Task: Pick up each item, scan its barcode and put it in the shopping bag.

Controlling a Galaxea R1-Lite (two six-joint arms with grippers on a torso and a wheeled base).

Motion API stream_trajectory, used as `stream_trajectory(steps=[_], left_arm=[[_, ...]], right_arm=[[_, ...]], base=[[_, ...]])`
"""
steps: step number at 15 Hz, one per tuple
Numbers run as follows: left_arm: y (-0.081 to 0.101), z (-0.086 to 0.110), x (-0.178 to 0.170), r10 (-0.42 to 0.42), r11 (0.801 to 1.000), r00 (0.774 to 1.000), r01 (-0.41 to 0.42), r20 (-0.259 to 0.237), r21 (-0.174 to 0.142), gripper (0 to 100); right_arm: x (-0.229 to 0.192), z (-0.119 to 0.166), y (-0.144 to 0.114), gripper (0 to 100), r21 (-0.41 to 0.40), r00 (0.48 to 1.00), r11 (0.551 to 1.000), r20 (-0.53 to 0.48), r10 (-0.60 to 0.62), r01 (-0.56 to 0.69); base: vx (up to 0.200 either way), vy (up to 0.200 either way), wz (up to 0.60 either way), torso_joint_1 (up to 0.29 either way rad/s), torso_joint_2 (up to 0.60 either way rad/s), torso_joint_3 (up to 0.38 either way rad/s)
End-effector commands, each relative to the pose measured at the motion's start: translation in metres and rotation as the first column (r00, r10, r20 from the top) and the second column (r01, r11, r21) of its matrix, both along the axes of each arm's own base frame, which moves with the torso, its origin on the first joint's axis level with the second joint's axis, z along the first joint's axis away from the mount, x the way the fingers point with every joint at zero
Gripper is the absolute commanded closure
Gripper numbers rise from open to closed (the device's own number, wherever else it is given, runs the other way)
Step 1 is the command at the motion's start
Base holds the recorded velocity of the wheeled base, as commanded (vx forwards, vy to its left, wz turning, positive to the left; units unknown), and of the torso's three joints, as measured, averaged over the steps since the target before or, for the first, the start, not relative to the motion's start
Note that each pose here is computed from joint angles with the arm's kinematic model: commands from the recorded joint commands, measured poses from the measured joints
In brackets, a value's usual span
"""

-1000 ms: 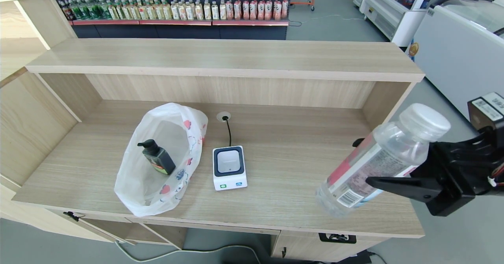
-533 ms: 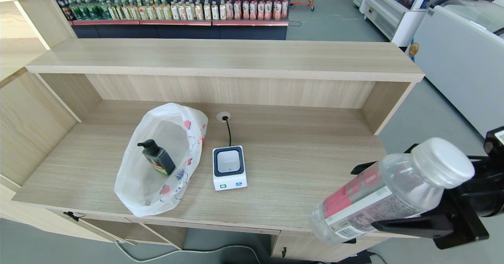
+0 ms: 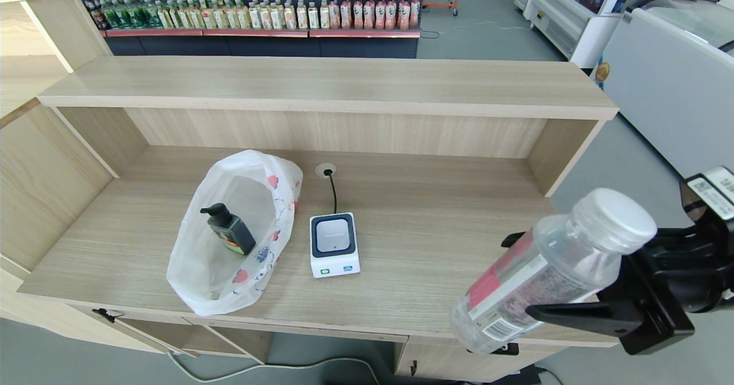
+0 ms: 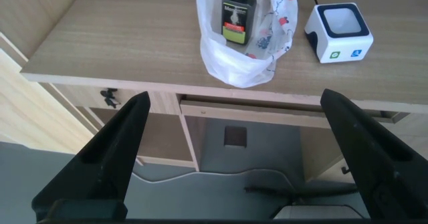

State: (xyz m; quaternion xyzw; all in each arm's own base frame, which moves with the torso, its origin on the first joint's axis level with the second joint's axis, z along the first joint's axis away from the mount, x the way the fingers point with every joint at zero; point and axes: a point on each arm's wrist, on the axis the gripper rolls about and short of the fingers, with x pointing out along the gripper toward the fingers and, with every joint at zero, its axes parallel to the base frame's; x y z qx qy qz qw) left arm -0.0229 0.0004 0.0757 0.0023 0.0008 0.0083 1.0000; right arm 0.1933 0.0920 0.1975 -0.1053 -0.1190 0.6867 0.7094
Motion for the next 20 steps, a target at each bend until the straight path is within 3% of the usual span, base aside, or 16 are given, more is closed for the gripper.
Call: stream_trajectory(steps=[1, 4, 7, 10, 15, 20], left_arm=[[0.000, 0.000, 0.000, 0.000, 1.000, 1.000, 0.000, 0.000, 0.000, 0], [0.000, 0.000, 0.000, 0.000, 1.000, 1.000, 0.000, 0.000, 0.000, 0], [0.000, 0.000, 0.000, 0.000, 1.000, 1.000, 0.000, 0.000, 0.000, 0], [0.000, 0.000, 0.000, 0.000, 1.000, 1.000, 0.000, 0.000, 0.000, 0], [0.000, 0.000, 0.000, 0.000, 1.000, 1.000, 0.000, 0.000, 0.000, 0], [0.000, 0.000, 0.000, 0.000, 1.000, 1.000, 0.000, 0.000, 0.000, 0]], right_arm=[[-0.001, 0.009, 0.002, 100, 0.007, 1.000, 1.000, -0.010, -0.021, 0.021], [-0.004, 0.006, 0.007, 100, -0.005, 0.997, 1.000, -0.078, -0.019, 0.018], [-0.010, 0.003, 0.029, 100, -0.033, 0.988, 0.999, -0.152, -0.002, -0.003], [-0.011, -0.002, 0.035, 100, -0.069, 0.976, 0.997, -0.210, -0.049, 0.035], [-0.006, -0.002, 0.037, 100, -0.082, 0.880, 0.973, -0.416, -0.229, 0.215], [-0.006, -0.002, 0.037, 100, -0.079, 0.871, 0.973, -0.435, -0.229, 0.217]], base=[[0.000, 0.000, 0.00, 0.000, 0.00, 0.000], [0.000, 0.000, 0.00, 0.000, 0.00, 0.000], [0.000, 0.000, 0.00, 0.000, 0.00, 0.000], [0.000, 0.000, 0.00, 0.000, 0.00, 0.000], [0.000, 0.000, 0.00, 0.000, 0.00, 0.000], [0.000, 0.000, 0.00, 0.000, 0.00, 0.000]])
